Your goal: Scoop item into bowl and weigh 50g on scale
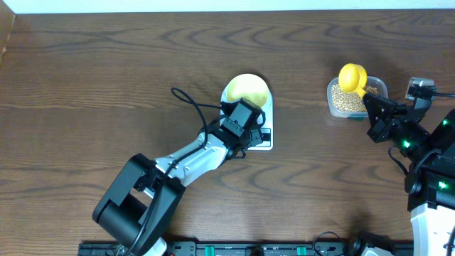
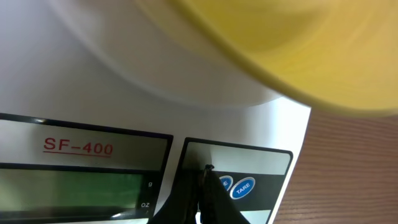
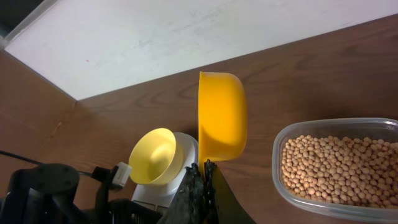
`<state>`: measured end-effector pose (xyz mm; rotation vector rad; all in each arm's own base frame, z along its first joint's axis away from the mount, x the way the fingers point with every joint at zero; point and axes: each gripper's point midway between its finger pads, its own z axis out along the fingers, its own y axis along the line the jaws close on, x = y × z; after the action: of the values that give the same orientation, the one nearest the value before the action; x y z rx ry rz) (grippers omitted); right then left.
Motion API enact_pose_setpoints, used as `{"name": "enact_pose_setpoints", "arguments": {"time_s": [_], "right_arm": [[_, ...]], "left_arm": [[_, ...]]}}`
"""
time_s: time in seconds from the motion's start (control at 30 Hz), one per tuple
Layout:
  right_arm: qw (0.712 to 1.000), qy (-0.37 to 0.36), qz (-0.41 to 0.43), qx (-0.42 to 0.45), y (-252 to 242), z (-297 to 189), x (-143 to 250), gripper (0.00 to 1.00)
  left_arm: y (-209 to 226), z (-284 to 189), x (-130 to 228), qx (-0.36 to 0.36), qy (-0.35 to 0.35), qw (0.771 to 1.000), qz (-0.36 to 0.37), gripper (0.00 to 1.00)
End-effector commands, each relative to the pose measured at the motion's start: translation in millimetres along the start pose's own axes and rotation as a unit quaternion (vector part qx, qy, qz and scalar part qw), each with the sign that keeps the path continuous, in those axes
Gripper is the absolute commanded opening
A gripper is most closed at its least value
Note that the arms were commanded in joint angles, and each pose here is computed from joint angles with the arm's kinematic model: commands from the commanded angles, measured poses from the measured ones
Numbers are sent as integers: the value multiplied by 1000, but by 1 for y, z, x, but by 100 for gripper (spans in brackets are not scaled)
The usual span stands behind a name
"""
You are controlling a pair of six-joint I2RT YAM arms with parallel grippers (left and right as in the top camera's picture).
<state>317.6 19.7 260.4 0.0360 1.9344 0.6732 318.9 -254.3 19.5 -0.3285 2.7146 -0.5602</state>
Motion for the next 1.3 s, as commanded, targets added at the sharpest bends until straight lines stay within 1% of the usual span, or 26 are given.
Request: {"name": "enact_pose_setpoints", "arguments": {"time_s": [0.0, 0.73, 1.0, 1.27], "right_arm": [[1000, -12, -18, 2, 2, -3, -12, 1], [1000, -12, -17, 2, 2, -3, -12, 1], [1000, -12, -18, 2, 2, -3, -12, 1], [1000, -12, -18, 2, 2, -3, -12, 1]], "left_arm": [[3, 4, -1, -9, -3, 1000, -10, 7], [1, 4, 2, -3, 6, 1000, -18, 7], [11, 7, 10, -14, 14, 999, -30, 7], [4, 7, 21, -11, 22, 1000, -17, 7]]}}
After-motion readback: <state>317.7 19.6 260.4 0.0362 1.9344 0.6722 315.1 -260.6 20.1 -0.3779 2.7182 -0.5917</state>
